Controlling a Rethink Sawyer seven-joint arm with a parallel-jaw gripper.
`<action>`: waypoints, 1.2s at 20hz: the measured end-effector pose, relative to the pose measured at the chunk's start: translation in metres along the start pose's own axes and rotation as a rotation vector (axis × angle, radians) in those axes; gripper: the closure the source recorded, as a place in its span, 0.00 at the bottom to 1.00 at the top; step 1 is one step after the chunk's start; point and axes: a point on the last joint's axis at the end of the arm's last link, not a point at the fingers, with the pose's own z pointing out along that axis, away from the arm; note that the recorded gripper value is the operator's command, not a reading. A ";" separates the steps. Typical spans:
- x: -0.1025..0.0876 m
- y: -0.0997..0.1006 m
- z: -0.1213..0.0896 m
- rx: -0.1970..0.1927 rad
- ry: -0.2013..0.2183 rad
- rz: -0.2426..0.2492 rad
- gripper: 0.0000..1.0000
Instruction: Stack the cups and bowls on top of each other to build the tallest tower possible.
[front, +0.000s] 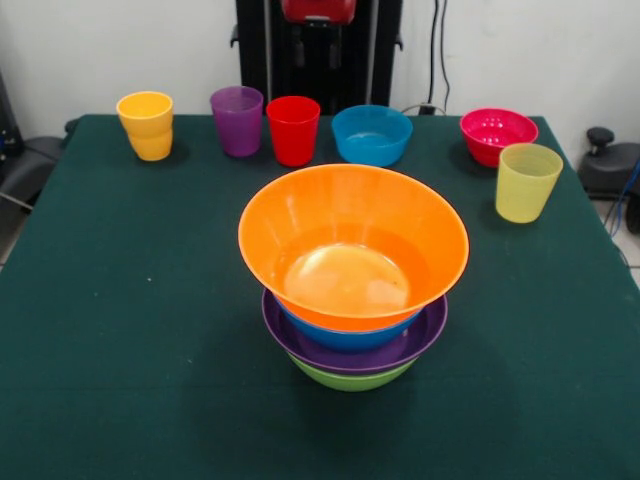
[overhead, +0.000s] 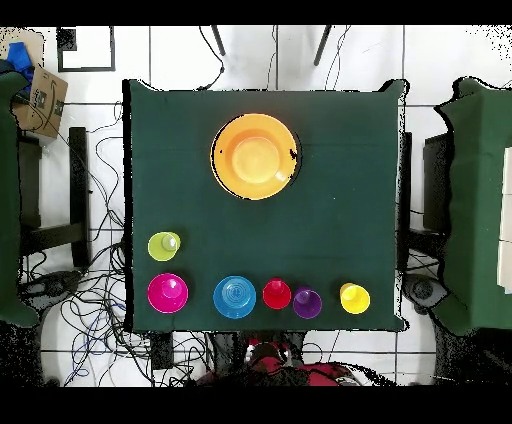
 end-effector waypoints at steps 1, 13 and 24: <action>0.001 0.001 0.000 0.000 0.002 -0.003 0.00; 0.006 0.000 0.013 -0.009 0.034 -0.003 0.00; 0.006 -0.022 0.014 -0.022 0.031 0.039 0.00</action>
